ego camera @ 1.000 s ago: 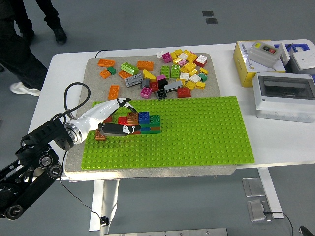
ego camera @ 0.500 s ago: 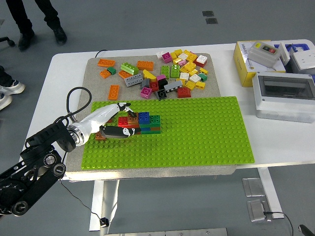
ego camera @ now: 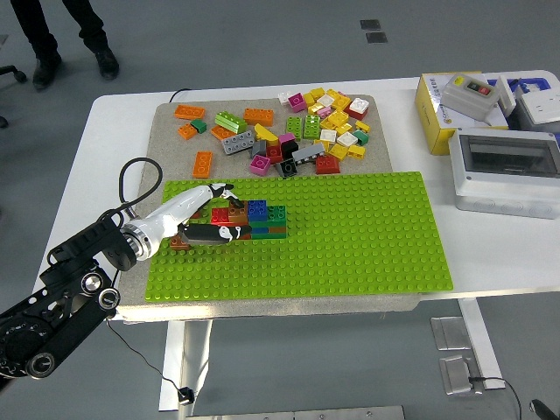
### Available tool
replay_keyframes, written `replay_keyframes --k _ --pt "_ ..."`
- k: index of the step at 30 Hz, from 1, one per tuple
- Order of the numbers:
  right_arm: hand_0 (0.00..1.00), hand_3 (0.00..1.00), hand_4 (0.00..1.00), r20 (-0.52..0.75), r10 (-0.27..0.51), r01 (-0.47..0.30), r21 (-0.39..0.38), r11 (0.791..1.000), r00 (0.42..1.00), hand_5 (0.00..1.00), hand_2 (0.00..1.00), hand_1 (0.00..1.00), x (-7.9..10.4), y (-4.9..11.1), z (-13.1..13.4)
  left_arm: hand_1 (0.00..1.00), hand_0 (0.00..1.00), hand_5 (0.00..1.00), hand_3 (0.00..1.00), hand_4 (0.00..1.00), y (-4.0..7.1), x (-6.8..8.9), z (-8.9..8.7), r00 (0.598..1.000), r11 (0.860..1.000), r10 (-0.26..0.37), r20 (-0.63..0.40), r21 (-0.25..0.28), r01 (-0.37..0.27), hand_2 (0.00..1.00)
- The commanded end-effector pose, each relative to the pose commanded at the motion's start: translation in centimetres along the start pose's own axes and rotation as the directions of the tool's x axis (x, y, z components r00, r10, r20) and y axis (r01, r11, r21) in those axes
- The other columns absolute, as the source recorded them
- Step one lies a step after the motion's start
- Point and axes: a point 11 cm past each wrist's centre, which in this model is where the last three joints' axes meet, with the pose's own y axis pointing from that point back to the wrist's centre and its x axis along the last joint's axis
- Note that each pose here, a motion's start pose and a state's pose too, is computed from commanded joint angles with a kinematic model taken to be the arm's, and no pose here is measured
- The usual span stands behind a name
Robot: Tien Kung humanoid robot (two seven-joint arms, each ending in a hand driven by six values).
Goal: Pick up the brick,pile it on top of brick,press brick,pick up the brick,pile it on top of brick,press brick
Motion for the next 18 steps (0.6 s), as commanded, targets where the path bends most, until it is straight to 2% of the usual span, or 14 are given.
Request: replay_keyframes --k 6,14,18 --pt "0.727 0.789 0.615 -0.001 0.000 0.000 0.000 1.000 1.000 0.973 0.709 0.692 0.0 0.0 0.0 0.966 0.997 0.588 0.677 0.836 0.1 0.3 0.3 1.000 1.000 0.009 0.000 -0.009 -0.009 0.962" --pt "0.726 0.789 0.614 -0.002 0.003 -0.003 -0.002 1.000 1.000 0.973 0.709 0.692 0.1 0.0 0.1 0.965 0.992 0.587 0.671 0.835 1.2 2.4 2.9 0.998 0.996 0.050 0.026 -0.073 -0.048 0.959" --pt "0.727 0.788 0.614 0.001 0.002 -0.002 -0.004 1.000 1.000 0.972 0.709 0.692 0.1 0.0 0.2 0.964 0.991 0.586 0.664 0.833 1.9 3.6 3.7 0.996 0.993 0.082 0.043 -0.090 -0.078 0.957"
